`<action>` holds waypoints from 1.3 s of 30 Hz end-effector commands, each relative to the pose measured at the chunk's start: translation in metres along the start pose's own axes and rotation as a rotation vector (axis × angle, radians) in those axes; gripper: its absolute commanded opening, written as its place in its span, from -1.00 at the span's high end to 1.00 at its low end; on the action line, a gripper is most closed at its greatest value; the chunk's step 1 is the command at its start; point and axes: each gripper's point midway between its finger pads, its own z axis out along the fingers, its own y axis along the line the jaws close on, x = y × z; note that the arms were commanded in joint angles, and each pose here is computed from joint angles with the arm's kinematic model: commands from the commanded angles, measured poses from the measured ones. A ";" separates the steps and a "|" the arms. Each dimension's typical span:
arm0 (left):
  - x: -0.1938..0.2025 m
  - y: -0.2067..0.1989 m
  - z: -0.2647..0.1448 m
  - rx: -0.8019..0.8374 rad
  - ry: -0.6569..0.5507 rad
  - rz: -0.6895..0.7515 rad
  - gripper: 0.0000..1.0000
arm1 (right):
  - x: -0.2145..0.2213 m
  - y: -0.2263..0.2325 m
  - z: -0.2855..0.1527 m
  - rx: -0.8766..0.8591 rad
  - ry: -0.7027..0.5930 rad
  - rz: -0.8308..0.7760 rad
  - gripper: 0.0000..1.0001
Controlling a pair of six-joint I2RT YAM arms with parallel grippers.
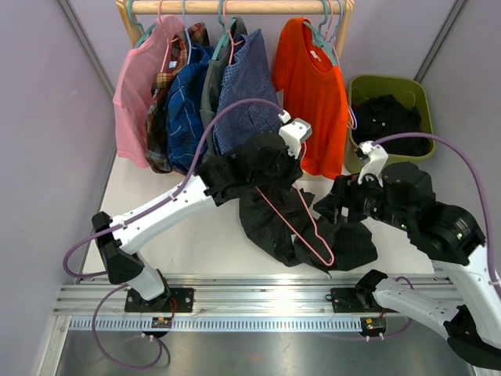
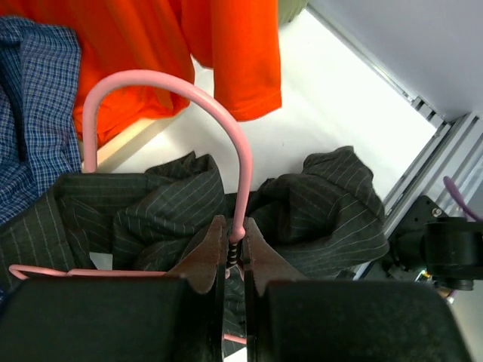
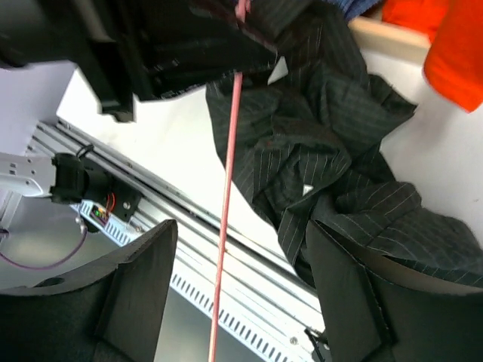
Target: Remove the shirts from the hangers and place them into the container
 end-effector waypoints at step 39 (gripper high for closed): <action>-0.040 0.064 -0.186 -0.253 -0.490 -0.190 -0.98 | -0.098 -0.014 0.051 0.212 -0.203 -0.094 1.00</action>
